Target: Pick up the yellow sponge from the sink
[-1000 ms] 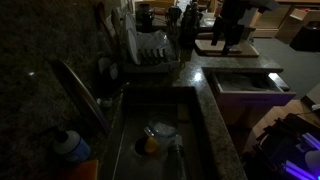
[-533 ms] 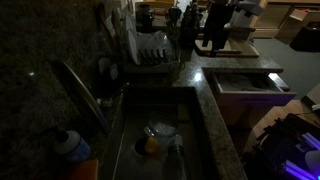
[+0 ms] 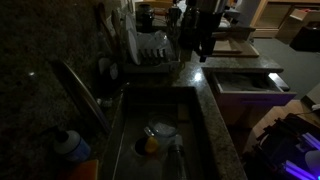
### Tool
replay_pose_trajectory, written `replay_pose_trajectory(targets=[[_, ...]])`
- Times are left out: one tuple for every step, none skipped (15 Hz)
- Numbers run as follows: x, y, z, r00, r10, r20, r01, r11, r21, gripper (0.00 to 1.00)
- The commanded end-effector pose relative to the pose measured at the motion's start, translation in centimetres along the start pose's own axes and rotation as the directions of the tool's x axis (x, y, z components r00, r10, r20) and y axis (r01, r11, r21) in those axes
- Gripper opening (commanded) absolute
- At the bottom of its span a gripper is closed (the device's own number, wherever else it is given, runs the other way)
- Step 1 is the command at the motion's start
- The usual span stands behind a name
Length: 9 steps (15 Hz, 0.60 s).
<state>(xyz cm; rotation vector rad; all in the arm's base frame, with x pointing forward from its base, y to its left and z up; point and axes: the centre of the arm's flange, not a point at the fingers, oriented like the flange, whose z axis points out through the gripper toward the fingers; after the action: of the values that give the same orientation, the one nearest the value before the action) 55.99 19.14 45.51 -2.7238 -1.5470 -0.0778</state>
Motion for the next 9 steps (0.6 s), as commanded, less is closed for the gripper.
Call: replay_pose_trajectory(targets=[[0.0,0.0,0.0,1.000,0.001,-0.001,-0.001,1.000,0.000,1.00],[0.1,0.1,-0.1,1.000,0.001,-0.001,-0.001,1.000,-0.001,1.00],[0.6,0.4,-0.4,1.000,0.010,0.014,-0.010,1.000,-0.011,1.00],[1.1,0.9,-0.4,1.000,0.020,0.019,-0.020,1.000,-0.018,1.00],[1.5,1.1,-0.4,1.000,0.019,0.016,-0.018,0.999,-0.033,1.00],[2.1,1.3,-0.3,1.000,0.005,0.005,-0.005,0.999,-0.051,1.00],[3.0,1.6,-0.1,1.000,-0.008,0.000,0.008,0.998,-0.058,1.00],[3.8,1.7,-0.2,1.000,-0.010,-0.013,0.009,0.998,-0.061,1.00],[4.6,2.1,-0.3,1.000,-0.004,-0.025,0.003,0.999,-0.040,1.00]])
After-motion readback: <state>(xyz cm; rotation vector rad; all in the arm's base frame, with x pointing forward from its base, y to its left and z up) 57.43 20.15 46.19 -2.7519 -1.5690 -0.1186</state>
